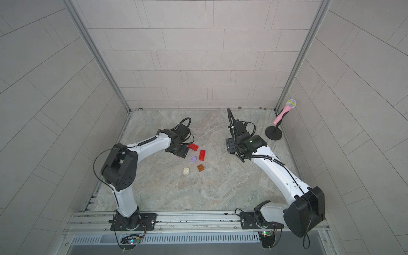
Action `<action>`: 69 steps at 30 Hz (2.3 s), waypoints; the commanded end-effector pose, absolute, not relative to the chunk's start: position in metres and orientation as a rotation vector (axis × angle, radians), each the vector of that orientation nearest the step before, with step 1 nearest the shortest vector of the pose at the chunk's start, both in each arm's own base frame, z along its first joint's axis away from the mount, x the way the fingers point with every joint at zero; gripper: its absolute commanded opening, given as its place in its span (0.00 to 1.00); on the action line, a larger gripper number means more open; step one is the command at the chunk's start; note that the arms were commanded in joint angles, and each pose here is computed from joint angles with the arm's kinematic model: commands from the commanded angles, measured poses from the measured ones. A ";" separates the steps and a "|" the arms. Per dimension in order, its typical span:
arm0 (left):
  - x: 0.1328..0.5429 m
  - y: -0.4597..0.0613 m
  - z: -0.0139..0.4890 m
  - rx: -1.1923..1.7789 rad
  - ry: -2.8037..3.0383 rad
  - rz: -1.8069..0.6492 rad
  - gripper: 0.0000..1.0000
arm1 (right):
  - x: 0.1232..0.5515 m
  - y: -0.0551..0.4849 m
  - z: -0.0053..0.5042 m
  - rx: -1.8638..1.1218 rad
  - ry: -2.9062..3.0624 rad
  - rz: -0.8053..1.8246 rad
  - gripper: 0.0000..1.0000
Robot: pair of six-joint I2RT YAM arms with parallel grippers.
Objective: Assemble the letter p with lego
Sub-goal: Pick up the lego brick from the center of the board.
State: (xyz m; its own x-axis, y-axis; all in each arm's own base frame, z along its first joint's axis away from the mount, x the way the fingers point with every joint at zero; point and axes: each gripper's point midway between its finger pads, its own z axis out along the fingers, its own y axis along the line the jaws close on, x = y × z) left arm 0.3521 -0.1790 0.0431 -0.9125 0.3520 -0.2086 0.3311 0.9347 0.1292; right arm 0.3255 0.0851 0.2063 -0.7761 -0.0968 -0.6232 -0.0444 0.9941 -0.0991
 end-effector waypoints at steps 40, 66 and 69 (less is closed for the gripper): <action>0.340 -0.186 0.024 0.697 2.956 0.045 0.48 | 0.327 0.078 0.197 -0.115 2.488 -0.098 0.81; 0.340 -0.198 0.051 0.603 2.876 -0.018 0.21 | 0.325 0.075 0.200 -0.114 2.487 -0.105 0.77; 0.330 -0.211 0.071 0.543 2.852 -0.096 0.21 | 0.325 0.069 0.204 -0.092 2.484 -0.109 0.77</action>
State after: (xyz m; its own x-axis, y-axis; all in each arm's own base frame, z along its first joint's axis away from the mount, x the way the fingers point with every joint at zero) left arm 0.3384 -0.1984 0.0423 -0.8989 0.3997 -0.1796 0.4018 0.9154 0.0259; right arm 0.3295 0.0785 0.1969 -0.7948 -0.1028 -0.5981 -0.0596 0.9940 -0.0918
